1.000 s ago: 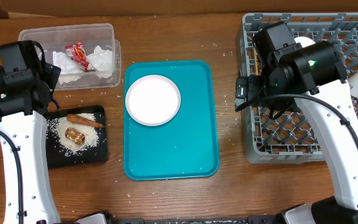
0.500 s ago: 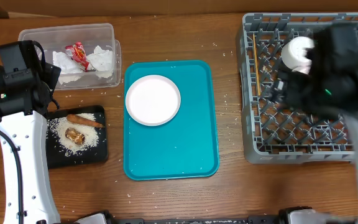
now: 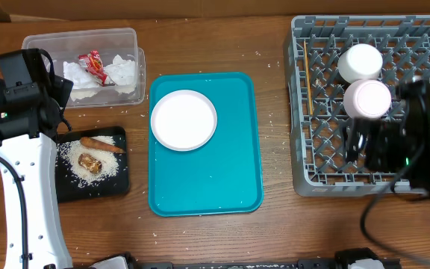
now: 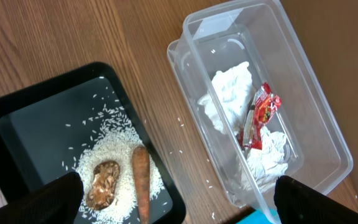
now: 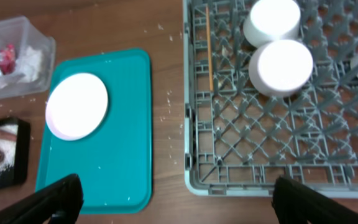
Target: Sort waste into correct bins and load items into the dishwasher
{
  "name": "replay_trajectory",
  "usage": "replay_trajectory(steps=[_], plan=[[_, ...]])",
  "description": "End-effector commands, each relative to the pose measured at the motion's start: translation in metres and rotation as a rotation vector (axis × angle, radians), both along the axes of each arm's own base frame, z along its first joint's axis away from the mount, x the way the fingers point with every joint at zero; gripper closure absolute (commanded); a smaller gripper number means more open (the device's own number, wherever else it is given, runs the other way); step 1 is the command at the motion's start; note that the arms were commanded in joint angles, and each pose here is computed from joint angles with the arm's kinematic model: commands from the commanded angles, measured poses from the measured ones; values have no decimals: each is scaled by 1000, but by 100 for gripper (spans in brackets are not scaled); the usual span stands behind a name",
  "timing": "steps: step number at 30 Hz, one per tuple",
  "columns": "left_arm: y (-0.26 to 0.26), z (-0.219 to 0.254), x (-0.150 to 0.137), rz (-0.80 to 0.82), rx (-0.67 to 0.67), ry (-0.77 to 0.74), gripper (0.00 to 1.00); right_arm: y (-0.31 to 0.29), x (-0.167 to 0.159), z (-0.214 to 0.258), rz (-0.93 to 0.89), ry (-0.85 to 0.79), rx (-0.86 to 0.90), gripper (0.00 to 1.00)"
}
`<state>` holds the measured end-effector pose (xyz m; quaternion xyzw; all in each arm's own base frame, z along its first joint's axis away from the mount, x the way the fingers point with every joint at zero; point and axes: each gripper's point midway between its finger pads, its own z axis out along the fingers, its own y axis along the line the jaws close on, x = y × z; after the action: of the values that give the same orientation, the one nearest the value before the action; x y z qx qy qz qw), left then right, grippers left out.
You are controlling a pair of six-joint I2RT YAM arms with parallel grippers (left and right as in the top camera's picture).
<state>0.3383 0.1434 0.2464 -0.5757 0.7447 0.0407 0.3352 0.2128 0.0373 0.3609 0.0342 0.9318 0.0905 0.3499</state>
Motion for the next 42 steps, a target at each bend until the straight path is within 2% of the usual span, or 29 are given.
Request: replay_trajectory(steps=[1, 5, 20, 24, 38, 42], plan=[[4, -3, -1, 5, 15, 19, 0, -1, -20, -9, 22, -78, 2, 0], [4, -3, -1, 5, 15, 19, 0, -3, -21, -30, 12, -202, 7, 0], [4, -3, -1, 5, 15, 19, 0, -5, 11, -126, -10, -655, 60, 0], [4, -3, -1, 5, 15, 19, 0, -3, 15, -147, 2, -718, 73, 0], [4, -3, -1, 5, 15, 19, 0, -15, 31, -161, -64, -935, 59, 0], [4, -3, -1, 5, 15, 19, 0, -19, 31, -150, -83, -976, 55, 0]])
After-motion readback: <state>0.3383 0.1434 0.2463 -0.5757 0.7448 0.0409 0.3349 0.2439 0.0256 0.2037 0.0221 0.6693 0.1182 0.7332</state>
